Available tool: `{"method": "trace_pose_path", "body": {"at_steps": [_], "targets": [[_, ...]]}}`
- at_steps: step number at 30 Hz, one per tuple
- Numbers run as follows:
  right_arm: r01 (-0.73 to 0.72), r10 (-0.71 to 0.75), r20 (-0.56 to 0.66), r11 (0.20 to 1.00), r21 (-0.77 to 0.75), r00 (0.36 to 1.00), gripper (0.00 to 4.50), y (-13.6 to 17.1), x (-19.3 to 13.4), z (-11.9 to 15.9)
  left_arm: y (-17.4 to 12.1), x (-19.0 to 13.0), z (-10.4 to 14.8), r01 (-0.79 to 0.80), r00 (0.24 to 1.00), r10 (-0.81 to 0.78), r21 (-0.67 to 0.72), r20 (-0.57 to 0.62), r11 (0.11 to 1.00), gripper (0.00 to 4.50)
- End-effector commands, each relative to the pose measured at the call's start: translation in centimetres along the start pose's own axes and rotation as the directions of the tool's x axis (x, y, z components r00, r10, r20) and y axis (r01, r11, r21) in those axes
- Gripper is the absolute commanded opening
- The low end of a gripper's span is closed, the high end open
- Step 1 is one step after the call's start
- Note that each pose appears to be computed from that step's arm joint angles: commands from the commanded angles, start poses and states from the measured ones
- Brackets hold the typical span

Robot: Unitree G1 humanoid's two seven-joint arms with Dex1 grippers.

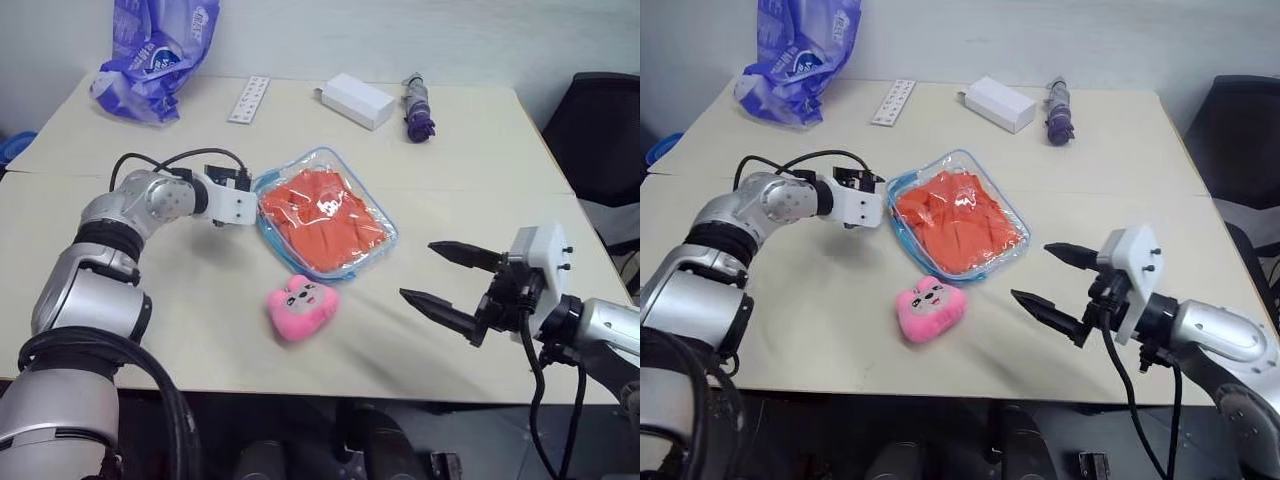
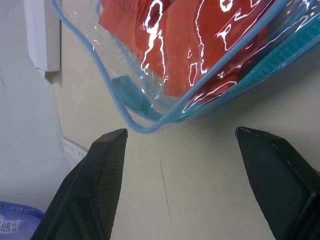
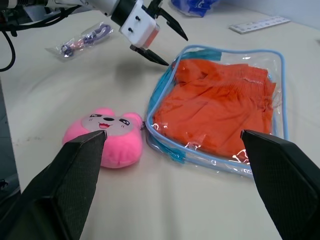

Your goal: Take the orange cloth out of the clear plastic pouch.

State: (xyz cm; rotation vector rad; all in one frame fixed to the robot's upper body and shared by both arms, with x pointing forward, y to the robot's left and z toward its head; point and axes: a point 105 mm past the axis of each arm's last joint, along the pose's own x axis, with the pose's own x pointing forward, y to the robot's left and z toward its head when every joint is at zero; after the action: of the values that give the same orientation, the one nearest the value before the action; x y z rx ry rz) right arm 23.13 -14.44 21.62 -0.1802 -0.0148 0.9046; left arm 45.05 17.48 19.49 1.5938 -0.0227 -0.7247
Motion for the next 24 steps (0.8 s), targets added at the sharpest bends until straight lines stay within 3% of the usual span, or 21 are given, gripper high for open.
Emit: {"method": "trace_pose_path", "body": {"at_steps": [1, 5, 14, 18, 24], "targets": [[0.001, -0.001, 0.016, 0.999, -0.047, 1.000, 4.50, 0.5, -0.4, 1.2, 1.6, 0.4, 0.7, -0.059, 0.998, 0.059, 0.020, -0.003, 0.998, 3.64], [-0.002, 0.003, 0.010, 0.999, -0.052, 1.000, 4.50, 0.6, -0.6, 1.3, 0.9, 1.4, 1.4, -0.048, 0.999, 0.048, 0.037, -0.003, 0.998, 2.86], [-0.015, 0.015, 0.003, 0.998, -0.065, 1.000, 4.50, 0.2, -0.3, 1.8, -1.7, 2.0, 0.7, 0.055, 0.997, -0.055, 0.001, -0.054, 0.999, 0.08], [-0.035, 0.035, -0.008, 0.998, -0.059, 0.999, 4.50, 0.3, 0.0, 1.4, -2.9, 1.3, -0.6, 0.144, 0.984, -0.162, -0.214, -0.069, 0.966, 0.03], [-0.067, 0.067, -0.004, 0.997, -0.046, 0.998, 4.50, 0.7, 0.7, 1.0, -3.1, 0.6, -0.3, 0.112, 0.987, -0.153, -0.486, -0.046, 0.867, 0.03]]}}
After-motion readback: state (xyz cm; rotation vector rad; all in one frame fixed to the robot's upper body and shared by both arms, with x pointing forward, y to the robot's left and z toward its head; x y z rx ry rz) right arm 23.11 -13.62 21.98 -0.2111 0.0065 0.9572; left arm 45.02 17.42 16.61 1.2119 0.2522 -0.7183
